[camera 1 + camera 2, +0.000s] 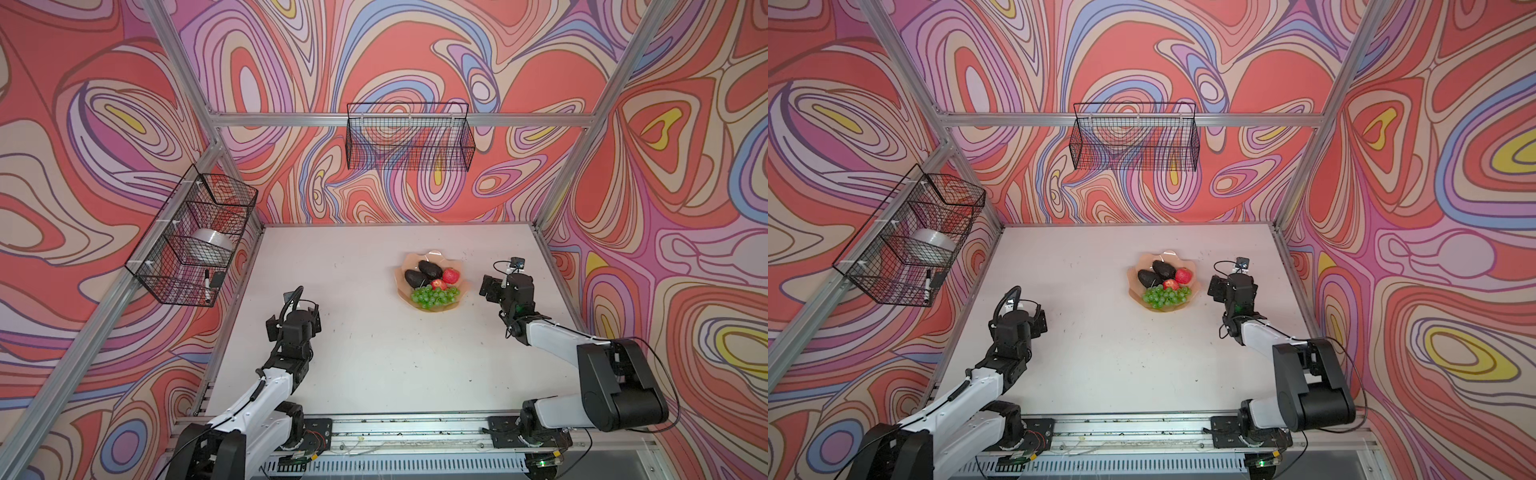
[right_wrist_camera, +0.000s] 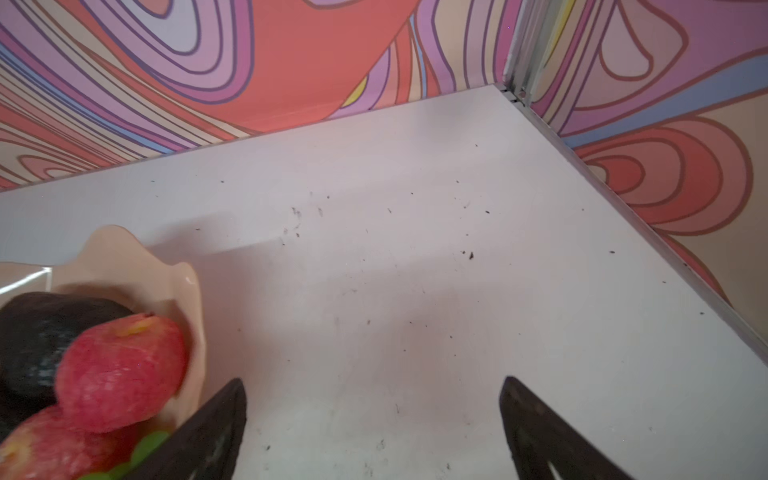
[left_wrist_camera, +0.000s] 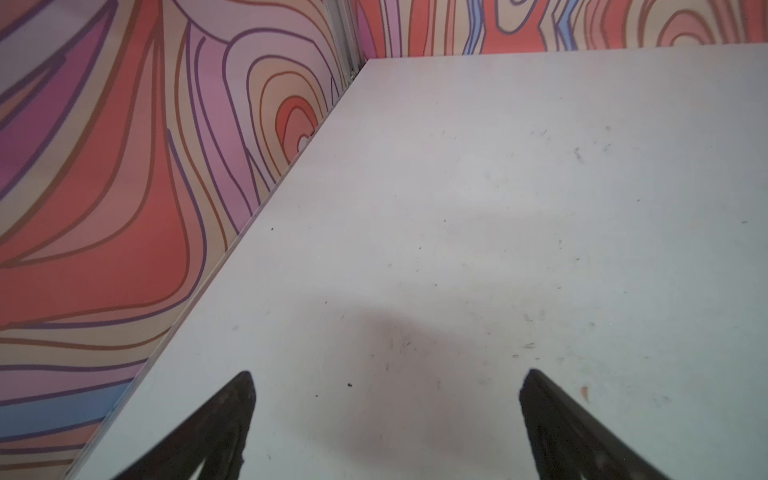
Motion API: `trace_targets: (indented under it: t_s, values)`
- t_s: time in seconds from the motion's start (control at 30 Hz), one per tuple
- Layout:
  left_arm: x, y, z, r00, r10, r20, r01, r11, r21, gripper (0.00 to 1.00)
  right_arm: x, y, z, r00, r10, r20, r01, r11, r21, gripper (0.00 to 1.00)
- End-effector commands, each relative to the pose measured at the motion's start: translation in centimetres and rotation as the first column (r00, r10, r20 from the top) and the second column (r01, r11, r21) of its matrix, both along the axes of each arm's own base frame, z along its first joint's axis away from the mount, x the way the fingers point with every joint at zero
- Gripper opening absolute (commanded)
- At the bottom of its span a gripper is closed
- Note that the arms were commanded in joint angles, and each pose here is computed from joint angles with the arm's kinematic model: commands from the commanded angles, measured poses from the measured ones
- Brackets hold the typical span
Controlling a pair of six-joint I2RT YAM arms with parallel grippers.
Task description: Place and organize the fake fruits in the fruit bowl
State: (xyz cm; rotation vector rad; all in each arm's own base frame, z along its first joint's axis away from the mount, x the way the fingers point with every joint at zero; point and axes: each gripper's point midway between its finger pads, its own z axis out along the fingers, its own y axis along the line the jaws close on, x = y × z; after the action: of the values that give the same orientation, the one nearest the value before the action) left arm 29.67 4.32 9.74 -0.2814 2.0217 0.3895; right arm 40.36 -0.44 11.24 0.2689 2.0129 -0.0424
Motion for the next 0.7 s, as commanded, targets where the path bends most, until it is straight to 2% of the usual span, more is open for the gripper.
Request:
trace_targets:
  t_s: [0.0, 0.13, 0.33, 0.4, 0.5, 0.53, 0.57, 0.67]
  values:
    - [2.3, -0.6, 2.6, 0.986, -0.062, 0.152, 0.066, 0.998, -0.02, 1.0, 1.1, -1.4, 2.4, 0.991, -0.007, 0.136, 0.02, 0.995, -0.095, 0.98]
    - [4.2, -0.6, 2.4, 0.983, -0.096, 0.158, 0.101, 0.995, -0.026, 1.0, 0.2, -3.3, 1.9, 0.973, -0.05, 0.225, 0.067, 0.995, -0.069, 0.98]
    - [7.3, -1.2, 2.3, 0.975, -0.147, 0.164, 0.151, 0.988, -0.012, 1.0, 0.5, -2.6, -0.3, 0.97, -0.005, 0.243, 0.024, 0.997, -0.074, 0.98]
    - [8.0, -1.6, 1.6, 0.975, -0.162, 0.153, 0.172, 0.984, -0.052, 1.0, 0.4, -2.5, -0.8, 0.964, 0.011, 0.264, 0.011, 0.997, -0.083, 0.98]
    - [8.9, -1.9, 0.0, 0.959, -0.189, 0.212, 0.198, 0.98, -0.025, 1.0, 0.5, -2.7, -0.9, 0.967, -0.002, 0.257, 0.024, 0.996, -0.083, 0.98]
    - [8.8, -2.1, -0.6, 0.966, -0.198, 0.169, 0.208, 0.977, -0.043, 1.0, 0.3, -2.9, -0.9, 0.965, -0.018, 0.262, 0.041, 0.996, -0.082, 0.98]
    - [8.7, -1.9, -0.7, 0.975, -0.18, 0.127, 0.19, 0.98, -0.065, 1.0, 0.3, -3.3, -0.8, 0.966, -0.039, 0.257, 0.061, 0.995, -0.076, 0.98]
    - [9.0, -1.1, -0.5, 0.977, -0.135, 0.163, 0.144, 0.988, -0.045, 1.0, 0.5, -3.3, -1.0, 0.968, -0.043, 0.248, 0.064, 0.995, -0.077, 0.98]
